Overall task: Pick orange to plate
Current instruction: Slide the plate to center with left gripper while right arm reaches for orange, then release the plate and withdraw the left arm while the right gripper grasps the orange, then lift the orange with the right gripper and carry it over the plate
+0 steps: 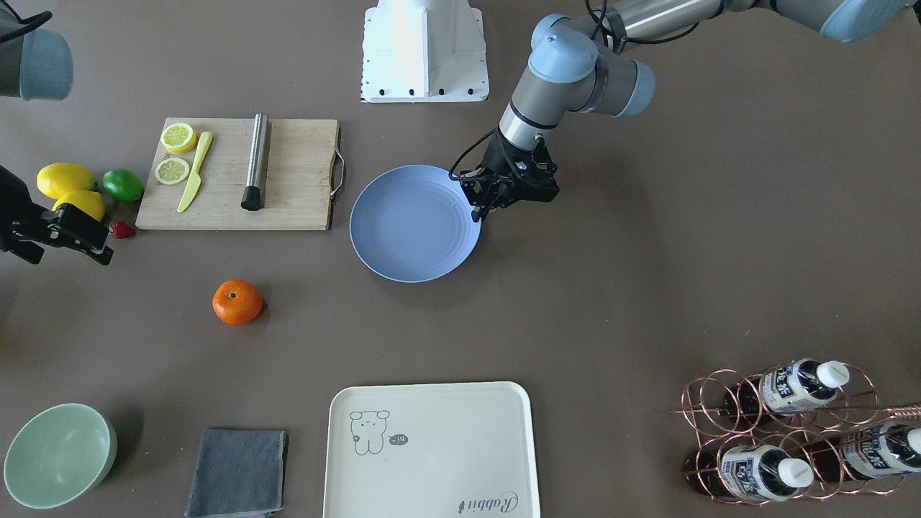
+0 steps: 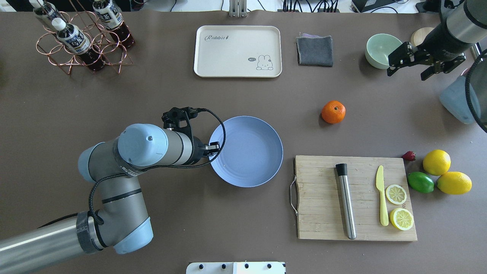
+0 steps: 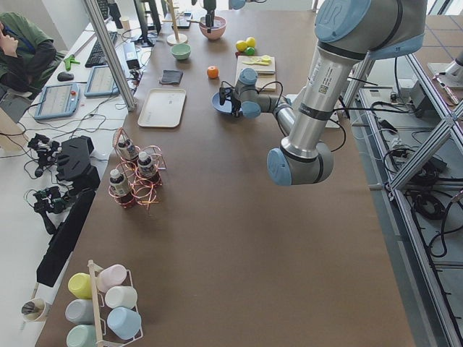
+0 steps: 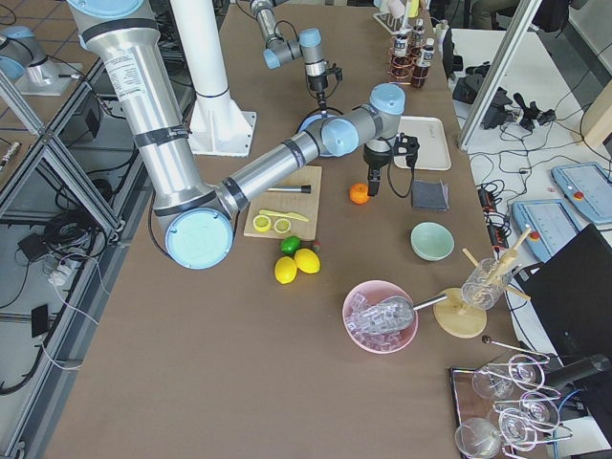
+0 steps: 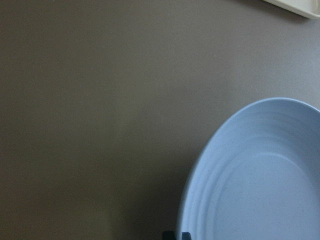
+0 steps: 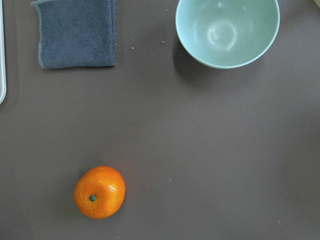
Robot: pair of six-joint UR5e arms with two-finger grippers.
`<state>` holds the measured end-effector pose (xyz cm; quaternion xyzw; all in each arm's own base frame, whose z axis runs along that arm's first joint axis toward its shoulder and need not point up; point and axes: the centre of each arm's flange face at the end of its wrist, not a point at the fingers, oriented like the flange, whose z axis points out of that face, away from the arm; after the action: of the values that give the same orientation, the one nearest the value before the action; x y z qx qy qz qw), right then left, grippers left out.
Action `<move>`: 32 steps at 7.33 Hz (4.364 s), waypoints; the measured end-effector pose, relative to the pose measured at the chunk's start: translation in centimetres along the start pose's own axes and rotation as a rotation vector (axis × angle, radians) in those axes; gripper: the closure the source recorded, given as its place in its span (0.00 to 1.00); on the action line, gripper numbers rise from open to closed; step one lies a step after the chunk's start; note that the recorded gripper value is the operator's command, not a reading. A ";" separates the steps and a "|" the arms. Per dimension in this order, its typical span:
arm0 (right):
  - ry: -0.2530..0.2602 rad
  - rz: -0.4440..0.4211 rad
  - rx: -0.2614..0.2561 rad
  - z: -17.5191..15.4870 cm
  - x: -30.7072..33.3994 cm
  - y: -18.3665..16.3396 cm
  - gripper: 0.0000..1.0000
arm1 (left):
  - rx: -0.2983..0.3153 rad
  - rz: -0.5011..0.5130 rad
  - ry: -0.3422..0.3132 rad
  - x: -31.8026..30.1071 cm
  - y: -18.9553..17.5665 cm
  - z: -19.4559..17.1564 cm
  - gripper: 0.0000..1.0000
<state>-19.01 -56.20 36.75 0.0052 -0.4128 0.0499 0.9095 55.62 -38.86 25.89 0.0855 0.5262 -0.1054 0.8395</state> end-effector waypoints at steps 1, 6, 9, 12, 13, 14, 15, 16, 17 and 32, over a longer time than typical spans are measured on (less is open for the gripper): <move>0.001 -0.003 -0.007 0.4 -0.3 0.2 0.00 | 0.005 -0.004 -0.005 0.0 0.2 0.3 0.71; 0.028 -0.060 -0.026 3.1 -3.4 1.7 0.00 | 0.079 -0.028 -0.006 -0.9 -4.4 -1.2 0.02; 0.062 -0.071 -0.012 6.4 -9.0 2.1 0.00 | 0.113 0.018 -0.010 -1.9 -7.5 -3.0 0.02; 0.000 -0.023 0.066 14.1 -10.9 1.5 0.00 | 0.147 0.162 -0.088 -4.3 -11.8 -4.3 0.02; -0.007 -0.017 0.076 15.7 -11.1 1.7 0.00 | 0.145 0.166 -0.096 -4.6 -12.5 -4.6 0.02; -0.007 -0.016 0.077 16.5 -11.2 2.0 0.00 | 0.144 0.167 -0.098 -4.8 -12.9 -4.8 0.02; -0.005 -0.018 0.072 17.0 -11.3 2.3 0.00 | 0.147 0.165 -0.098 -4.9 -13.3 -5.1 0.02; 0.001 -0.021 0.065 17.7 -11.4 2.8 0.00 | 0.150 0.163 -0.099 -4.9 -13.6 -5.2 0.02; 0.010 -0.024 0.062 18.3 -11.5 3.2 0.00 | 0.152 0.162 -0.099 -5.0 -13.7 -5.3 0.02; 0.002 -0.042 0.091 13.3 -36.2 14.9 1.00 | 0.149 0.447 -0.360 -23.7 -24.7 -12.7 0.02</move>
<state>-54.07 -45.17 17.86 0.0552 -0.4091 0.0497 0.9094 27.99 -57.38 40.94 0.2407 0.3278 0.0303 0.9131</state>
